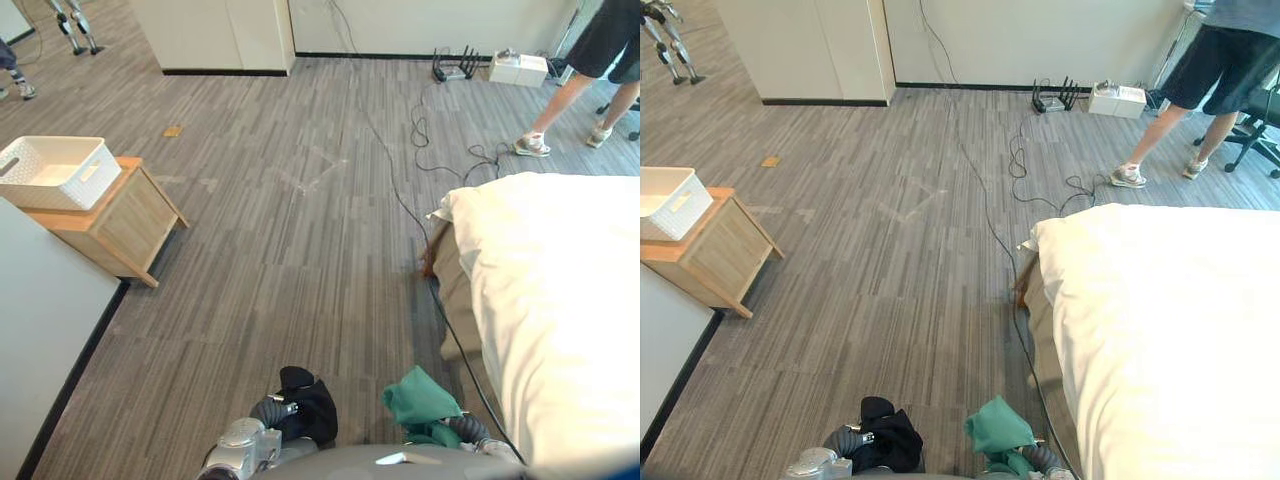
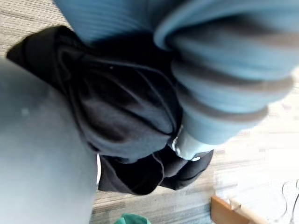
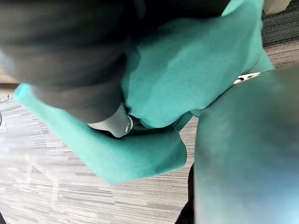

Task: Tidy the bed and pick cloth on bed and put in laundry

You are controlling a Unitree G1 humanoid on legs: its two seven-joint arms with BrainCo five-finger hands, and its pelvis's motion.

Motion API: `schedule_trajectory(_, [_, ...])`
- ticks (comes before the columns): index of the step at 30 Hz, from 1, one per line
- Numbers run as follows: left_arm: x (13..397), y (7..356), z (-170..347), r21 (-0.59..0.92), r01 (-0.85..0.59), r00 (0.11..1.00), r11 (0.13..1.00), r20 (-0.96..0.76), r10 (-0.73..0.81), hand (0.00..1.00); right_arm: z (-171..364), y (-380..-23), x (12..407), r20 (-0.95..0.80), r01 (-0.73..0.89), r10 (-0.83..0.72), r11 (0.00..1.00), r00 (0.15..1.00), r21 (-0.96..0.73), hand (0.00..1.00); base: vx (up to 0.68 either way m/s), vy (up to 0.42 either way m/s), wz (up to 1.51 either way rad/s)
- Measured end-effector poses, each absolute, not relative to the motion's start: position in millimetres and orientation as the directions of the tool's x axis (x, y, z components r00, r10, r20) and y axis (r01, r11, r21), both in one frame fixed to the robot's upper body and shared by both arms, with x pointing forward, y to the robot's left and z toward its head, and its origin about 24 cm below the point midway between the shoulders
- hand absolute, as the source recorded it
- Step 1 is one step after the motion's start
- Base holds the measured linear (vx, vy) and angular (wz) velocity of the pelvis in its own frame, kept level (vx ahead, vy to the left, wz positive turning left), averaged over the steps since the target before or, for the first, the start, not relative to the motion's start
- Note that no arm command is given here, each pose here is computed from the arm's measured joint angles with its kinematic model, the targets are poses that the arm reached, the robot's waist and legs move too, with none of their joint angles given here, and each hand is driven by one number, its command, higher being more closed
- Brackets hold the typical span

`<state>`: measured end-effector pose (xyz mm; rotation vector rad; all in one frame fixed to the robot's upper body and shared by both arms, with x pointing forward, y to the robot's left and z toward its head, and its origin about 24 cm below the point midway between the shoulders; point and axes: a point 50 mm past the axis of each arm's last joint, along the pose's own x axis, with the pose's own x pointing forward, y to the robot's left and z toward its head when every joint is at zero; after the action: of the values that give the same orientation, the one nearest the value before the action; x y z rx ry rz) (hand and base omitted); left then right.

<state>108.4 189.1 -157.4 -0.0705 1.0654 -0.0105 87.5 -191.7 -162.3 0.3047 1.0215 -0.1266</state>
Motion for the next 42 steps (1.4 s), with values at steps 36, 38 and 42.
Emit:
schedule_trajectory(36, [147, 179, -115, -0.18, -0.17, 0.844, 0.969, -0.533, 0.05, 1.0, -124, -202, 157, -0.565, 0.263, -0.043, 0.913, 0.824, 0.313, 1.0, 0.02, -0.014, 0.07])
schedule_trajectory(38, [156, 172, -107, -0.221, -0.161, 0.875, 0.962, -0.484, 0.035, 1.0, -114, -207, 168, -0.51, 0.238, -0.051, 0.922, 0.858, 0.307, 1.0, -0.03, -0.013, -0.19])
schedule_trajectory(42, [149, 155, -106, -0.278, -0.147, 0.881, 0.949, -0.474, -0.002, 1.0, -113, -205, 168, -0.506, 0.22, -0.039, 0.927, 0.862, 0.303, 1.0, -0.05, -0.01, -0.3])
